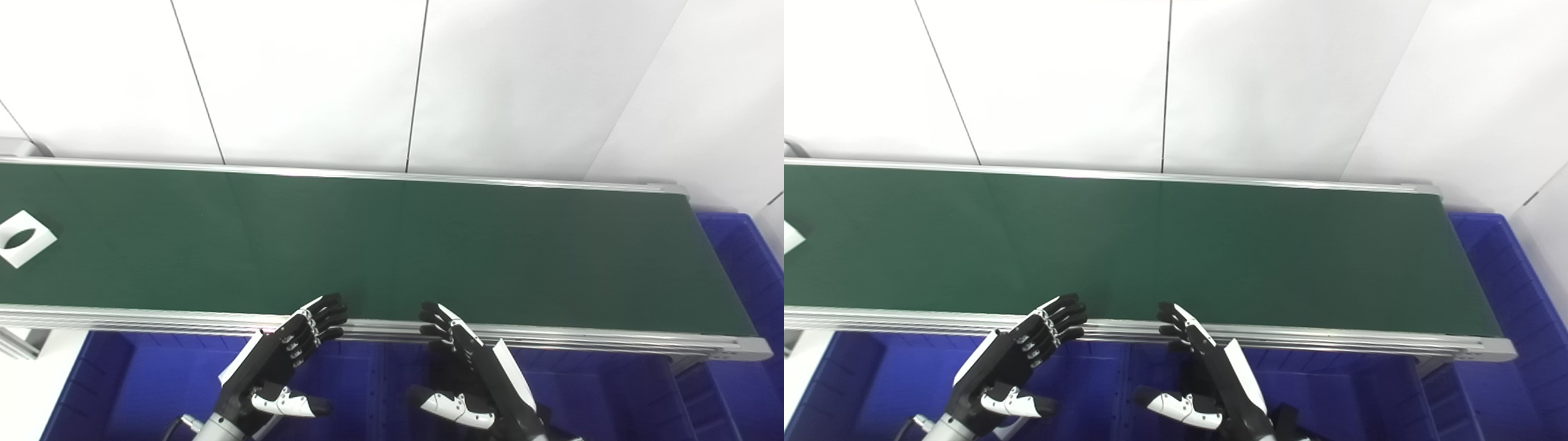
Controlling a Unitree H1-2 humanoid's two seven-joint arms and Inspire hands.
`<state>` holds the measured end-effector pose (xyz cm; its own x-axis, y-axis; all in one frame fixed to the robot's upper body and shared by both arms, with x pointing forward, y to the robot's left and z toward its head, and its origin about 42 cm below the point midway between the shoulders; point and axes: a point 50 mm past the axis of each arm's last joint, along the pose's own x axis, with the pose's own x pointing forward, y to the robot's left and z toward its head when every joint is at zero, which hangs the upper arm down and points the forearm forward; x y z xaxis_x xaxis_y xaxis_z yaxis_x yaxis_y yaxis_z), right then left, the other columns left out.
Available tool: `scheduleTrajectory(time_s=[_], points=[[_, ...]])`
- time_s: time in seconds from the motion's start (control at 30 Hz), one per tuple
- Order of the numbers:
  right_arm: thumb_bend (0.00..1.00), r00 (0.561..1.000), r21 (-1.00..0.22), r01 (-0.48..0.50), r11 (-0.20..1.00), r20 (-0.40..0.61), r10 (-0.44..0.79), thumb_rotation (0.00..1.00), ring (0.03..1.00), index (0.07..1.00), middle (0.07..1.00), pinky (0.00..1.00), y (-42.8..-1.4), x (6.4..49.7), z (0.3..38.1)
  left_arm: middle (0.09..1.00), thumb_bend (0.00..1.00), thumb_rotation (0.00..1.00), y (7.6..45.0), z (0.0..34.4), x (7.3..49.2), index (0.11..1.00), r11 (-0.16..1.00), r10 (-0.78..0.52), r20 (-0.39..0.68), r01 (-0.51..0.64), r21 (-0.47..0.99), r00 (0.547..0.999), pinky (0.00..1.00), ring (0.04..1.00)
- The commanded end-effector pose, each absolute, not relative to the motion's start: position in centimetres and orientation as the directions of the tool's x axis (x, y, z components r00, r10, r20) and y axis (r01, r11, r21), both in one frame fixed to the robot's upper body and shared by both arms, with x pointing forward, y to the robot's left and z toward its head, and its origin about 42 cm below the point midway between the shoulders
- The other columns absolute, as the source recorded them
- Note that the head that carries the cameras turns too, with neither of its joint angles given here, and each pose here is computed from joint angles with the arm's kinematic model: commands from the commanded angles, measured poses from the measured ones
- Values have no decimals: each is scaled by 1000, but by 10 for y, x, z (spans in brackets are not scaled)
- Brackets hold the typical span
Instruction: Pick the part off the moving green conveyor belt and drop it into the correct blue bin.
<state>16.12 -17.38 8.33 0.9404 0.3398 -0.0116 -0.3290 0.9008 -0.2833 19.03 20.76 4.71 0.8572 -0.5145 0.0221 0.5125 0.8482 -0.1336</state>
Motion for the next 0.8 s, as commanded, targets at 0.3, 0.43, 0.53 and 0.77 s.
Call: scheduleTrajectory(time_s=[0.3, 0.43, 0.53, 0.77], points=[[661, 938, -275, -319, 907, 43, 344, 502, 826, 907, 866, 743, -171, 166, 93, 890, 1000, 234, 207, 56, 198, 885, 845, -519, 66, 524, -110, 852, 865, 887], [661, 938, -274, -321, 907, 39, 344, 499, 827, 907, 867, 743, -170, 167, 92, 890, 996, 231, 207, 56, 198, 886, 843, -522, 66, 527, -106, 850, 866, 887], [659, 938, -270, -323, 907, 39, 345, 501, 830, 909, 870, 750, -169, 167, 91, 888, 995, 227, 208, 55, 199, 882, 844, -522, 67, 526, -104, 850, 864, 885], [658, 937, -274, -321, 907, 45, 345, 500, 823, 903, 865, 740, -166, 168, 90, 890, 997, 240, 210, 57, 199, 883, 846, -523, 64, 527, -88, 850, 863, 885]])
